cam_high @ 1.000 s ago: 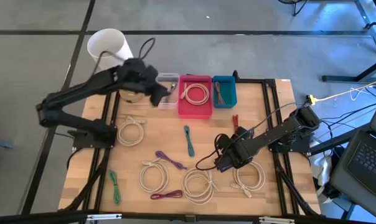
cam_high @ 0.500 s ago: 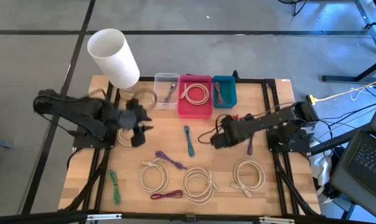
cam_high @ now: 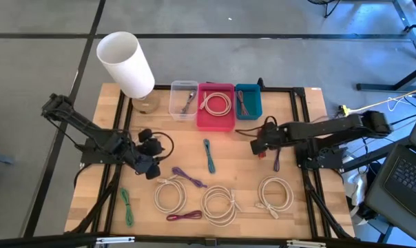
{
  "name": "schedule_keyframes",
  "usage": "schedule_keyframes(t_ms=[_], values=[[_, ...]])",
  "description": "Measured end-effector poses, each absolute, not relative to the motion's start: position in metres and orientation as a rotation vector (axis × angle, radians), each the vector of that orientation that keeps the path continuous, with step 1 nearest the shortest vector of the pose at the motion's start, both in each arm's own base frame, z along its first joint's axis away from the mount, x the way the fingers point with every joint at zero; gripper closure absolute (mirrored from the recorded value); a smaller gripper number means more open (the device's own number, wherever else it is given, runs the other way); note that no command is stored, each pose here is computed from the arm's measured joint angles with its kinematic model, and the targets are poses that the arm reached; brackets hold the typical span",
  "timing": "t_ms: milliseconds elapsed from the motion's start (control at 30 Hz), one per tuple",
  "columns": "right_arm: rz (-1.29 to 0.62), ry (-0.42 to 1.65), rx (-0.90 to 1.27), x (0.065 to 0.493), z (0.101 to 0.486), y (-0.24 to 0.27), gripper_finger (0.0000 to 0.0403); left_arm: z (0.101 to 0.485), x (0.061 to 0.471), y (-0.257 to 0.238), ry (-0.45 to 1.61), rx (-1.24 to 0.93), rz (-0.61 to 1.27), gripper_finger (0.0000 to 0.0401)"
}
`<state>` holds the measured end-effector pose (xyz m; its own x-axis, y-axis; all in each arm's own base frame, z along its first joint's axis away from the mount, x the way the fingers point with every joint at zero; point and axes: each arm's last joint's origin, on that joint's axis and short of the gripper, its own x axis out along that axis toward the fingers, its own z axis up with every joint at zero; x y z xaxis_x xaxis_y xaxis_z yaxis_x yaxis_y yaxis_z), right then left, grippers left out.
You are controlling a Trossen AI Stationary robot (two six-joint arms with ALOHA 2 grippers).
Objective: Pick & Place USB Port
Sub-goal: Put the red charger cable into the blue bin
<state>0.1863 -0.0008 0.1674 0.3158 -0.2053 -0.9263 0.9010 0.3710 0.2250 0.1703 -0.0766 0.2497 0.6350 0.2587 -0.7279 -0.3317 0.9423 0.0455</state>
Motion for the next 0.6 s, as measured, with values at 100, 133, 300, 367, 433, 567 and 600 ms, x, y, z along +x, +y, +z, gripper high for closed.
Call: schedule_keyframes(t_ms=[100,133,300,367,433,567,600], values=[[-0.876,0.918,0.932,0.181,0.160,-0.004,0.0242,0.248,0.171,-0.077,0.806,-0.099,0.340,0.0258],[-0.885,0.917,0.936,0.179,0.157,-0.005,0.0242,0.247,0.171,-0.077,0.801,-0.101,0.339,0.0258],[-0.909,0.910,0.953,0.178,0.143,-0.009,0.0242,0.246,0.171,-0.077,0.793,-0.094,0.351,0.0258],[-0.926,0.928,0.946,0.178,0.137,-0.010,0.0242,0.246,0.171,-0.076,0.794,-0.076,0.350,0.0258],[-0.945,0.955,0.931,0.177,0.131,-0.011,0.0242,0.246,0.171,-0.076,0.798,-0.050,0.340,0.0258],[-0.991,0.997,0.907,0.178,0.123,-0.015,0.0242,0.247,0.171,-0.076,0.795,-0.002,0.339,0.0258],[-0.998,1.001,0.897,0.179,0.122,-0.016,0.0242,0.247,0.171,-0.075,0.789,0.003,0.348,0.0258]])
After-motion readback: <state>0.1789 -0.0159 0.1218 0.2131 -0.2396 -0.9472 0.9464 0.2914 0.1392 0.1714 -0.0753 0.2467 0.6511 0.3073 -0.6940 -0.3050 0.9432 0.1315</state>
